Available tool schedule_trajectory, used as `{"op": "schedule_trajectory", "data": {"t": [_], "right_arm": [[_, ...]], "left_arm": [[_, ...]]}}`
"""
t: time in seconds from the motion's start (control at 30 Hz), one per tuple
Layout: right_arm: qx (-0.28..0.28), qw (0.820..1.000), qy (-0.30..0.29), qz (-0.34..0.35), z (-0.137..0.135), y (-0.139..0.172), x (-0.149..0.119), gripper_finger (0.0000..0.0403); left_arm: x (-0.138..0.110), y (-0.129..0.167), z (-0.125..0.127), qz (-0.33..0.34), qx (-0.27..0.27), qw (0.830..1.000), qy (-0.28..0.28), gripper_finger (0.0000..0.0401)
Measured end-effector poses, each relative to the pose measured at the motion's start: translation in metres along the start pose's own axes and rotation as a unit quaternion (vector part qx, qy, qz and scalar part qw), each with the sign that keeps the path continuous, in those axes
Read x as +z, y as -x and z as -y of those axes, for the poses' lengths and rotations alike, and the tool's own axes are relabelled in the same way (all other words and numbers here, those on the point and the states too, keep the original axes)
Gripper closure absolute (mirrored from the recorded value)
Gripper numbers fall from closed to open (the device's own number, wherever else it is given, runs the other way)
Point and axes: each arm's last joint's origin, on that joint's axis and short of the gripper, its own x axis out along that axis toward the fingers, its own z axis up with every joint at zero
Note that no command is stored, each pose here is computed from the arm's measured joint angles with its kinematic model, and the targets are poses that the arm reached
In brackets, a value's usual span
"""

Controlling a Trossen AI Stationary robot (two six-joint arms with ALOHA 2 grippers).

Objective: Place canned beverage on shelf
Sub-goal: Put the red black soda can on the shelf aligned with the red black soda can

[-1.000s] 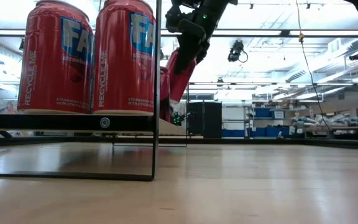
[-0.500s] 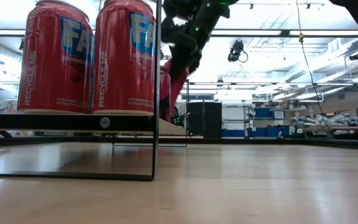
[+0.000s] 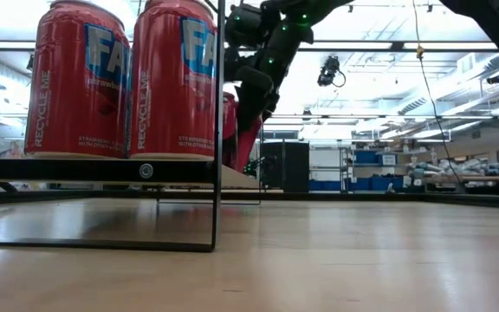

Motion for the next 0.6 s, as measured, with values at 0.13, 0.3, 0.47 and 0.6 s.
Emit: {"op": "schedule_trajectory", "data": {"t": [0.13, 0.3, 0.47, 0.6], "right_arm": [[-0.003, 1.0, 0.002, -0.009, 0.0025, -0.0053, -0.0014, 0.0074], [-0.004, 1.0, 0.002, -0.009, 0.0029, -0.0042, -0.0015, 0.0072], [-0.003, 1.0, 0.01, -0.002, 0.0024, -0.004, -0.0002, 0.0051], [-0.003, 1.0, 0.01, 0.001, 0.002, -0.0056, 0.0004, 0.004]], "left_arm": [[-0.0033, 0.0, 0.0006, -0.014, -0.003, 1.0, -0.003, 0.0152], [-0.0031, -0.0001, 0.0005, -0.013, -0.003, 1.0, -0.002, 0.0152], [-0.0031, -0.0001, 0.0005, -0.013, -0.003, 1.0, -0.002, 0.0152], [-0.0032, -0.0001, 0.0005, -0.013, -0.003, 1.0, -0.002, 0.0152]]}}
